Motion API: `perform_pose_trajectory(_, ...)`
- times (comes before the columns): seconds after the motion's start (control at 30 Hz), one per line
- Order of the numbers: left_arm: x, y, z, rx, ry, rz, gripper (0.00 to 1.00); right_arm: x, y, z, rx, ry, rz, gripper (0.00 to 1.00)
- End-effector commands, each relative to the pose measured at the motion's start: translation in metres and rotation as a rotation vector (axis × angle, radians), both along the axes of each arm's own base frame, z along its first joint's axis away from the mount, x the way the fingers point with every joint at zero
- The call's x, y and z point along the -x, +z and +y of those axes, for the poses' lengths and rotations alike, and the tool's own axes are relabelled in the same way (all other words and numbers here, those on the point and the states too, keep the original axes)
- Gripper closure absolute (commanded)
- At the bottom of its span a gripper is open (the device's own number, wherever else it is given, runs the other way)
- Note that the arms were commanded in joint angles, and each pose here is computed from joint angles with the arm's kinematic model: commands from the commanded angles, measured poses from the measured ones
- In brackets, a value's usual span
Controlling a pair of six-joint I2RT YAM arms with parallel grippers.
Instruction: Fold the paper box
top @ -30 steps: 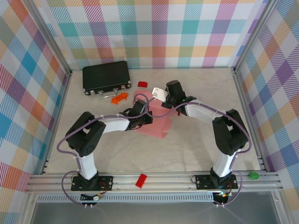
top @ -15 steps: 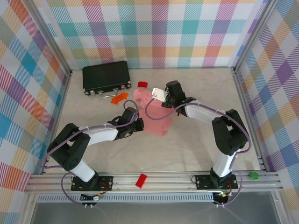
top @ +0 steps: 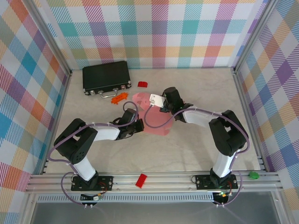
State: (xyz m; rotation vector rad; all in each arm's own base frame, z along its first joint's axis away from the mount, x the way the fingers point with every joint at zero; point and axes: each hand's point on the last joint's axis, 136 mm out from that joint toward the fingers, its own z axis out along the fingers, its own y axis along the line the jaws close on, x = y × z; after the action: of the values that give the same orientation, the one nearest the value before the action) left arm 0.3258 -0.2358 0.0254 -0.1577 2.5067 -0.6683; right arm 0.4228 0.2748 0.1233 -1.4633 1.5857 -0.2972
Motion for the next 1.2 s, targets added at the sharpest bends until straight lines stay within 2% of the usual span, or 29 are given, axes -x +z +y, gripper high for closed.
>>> perform_pose_trajectory(0.0, 0.006, -0.005, 0.002, 0.029, 0.012, 0.033, 1.0, 0.011, -0.008, 0.008, 0.028, 0.067, -0.047, 1.0)
perform_pose_trajectory(0.3, 0.01, -0.005, -0.003, 0.075, 0.011, 0.047, 1.0, 0.01, -0.012, 0.012, 0.105, 0.099, -0.213, 1.0)
perform_pose_trajectory(0.67, 0.01, 0.01, -0.004, 0.076, -0.008, 0.031, 1.0, 0.013, -0.027, 0.01, 0.157, 0.101, -0.232, 1.0)
perform_pose_trajectory(0.77, 0.009, 0.027, -0.001, 0.057, -0.015, 0.005, 0.96, 0.013, -0.027, 0.009, 0.159, 0.096, -0.238, 1.0)
perform_pose_trajectory(0.93, 0.007, 0.068, 0.018, -0.03, -0.007, -0.081, 0.78, 0.012, -0.026, 0.008, 0.161, 0.091, -0.24, 1.0)
perform_pose_trajectory(1.0, 0.004, 0.082, 0.033, -0.09, 0.018, -0.112, 0.72, 0.012, -0.026, 0.008, 0.162, 0.092, -0.239, 1.0)
perform_pose_trajectory(1.17, -0.014, 0.103, 0.081, -0.204, 0.124, -0.15, 0.66, 0.013, -0.025, 0.008, 0.157, 0.09, -0.237, 1.0)
